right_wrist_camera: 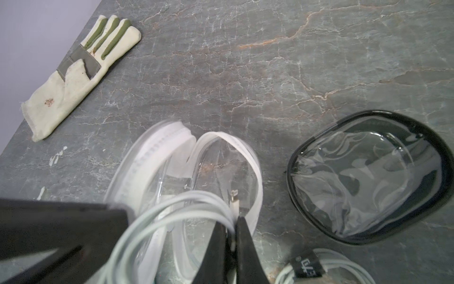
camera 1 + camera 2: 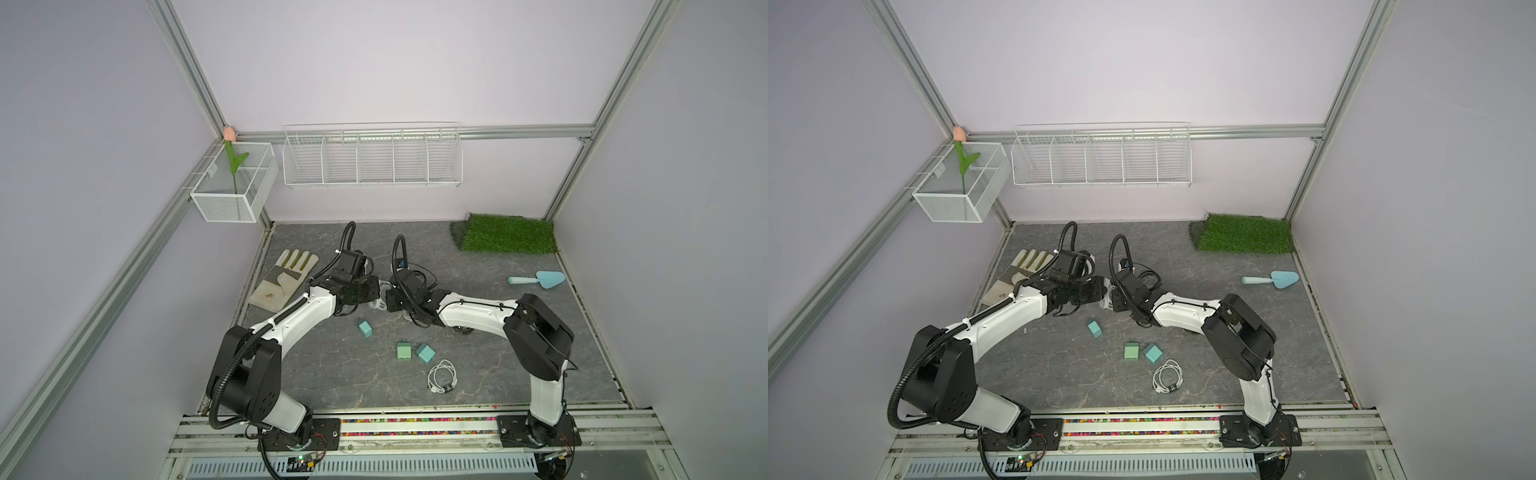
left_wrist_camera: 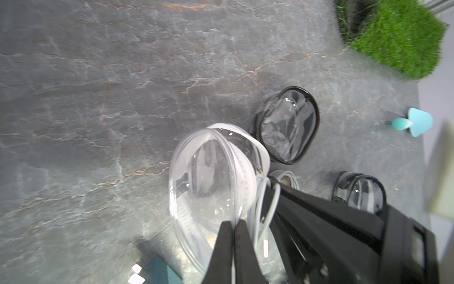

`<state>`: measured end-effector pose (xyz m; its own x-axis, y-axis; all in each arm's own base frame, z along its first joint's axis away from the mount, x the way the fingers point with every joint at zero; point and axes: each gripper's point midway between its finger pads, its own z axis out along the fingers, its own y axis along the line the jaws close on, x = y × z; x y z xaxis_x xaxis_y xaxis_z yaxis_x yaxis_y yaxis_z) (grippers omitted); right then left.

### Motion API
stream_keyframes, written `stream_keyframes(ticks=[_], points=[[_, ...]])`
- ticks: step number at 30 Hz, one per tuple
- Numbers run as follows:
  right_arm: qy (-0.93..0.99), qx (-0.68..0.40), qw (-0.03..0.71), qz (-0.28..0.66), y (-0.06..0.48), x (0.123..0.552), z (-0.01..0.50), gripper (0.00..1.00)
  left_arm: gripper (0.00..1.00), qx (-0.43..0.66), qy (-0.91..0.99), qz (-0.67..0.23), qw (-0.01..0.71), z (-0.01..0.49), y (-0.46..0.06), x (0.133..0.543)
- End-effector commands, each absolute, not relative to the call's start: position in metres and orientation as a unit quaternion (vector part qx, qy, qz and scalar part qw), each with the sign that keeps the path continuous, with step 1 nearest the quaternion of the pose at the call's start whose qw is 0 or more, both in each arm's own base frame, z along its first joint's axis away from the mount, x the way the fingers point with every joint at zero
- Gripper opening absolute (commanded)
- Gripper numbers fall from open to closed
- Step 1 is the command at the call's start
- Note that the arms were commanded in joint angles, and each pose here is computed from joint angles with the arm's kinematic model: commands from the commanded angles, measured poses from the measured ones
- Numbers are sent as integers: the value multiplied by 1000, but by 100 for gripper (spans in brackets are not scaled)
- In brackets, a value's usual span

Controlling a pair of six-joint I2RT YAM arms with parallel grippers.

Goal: Pack away charging kits
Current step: Pick up the charging cable from the center of the board, then place the charging cable in the storage bag.

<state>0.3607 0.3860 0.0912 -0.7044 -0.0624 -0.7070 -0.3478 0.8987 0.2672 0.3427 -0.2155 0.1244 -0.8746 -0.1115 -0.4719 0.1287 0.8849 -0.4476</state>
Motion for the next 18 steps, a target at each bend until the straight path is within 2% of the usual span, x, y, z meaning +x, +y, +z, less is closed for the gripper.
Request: stream_keyframes(ticks=[1, 9, 15, 18], points=[[907, -118, 362, 180, 383, 372, 82, 6, 0, 32, 925, -293, 239, 130, -231, 328], [925, -115, 332, 144, 373, 375, 67, 6, 0, 29, 914, -319, 250, 132, -232, 319], [925, -126, 321, 157, 387, 359, 68, 6, 0, -16, 924, -253, 286, 125, -207, 336], [929, -133, 313, 148, 393, 353, 66, 6, 0, 0, 918, -266, 293, 127, -213, 337]])
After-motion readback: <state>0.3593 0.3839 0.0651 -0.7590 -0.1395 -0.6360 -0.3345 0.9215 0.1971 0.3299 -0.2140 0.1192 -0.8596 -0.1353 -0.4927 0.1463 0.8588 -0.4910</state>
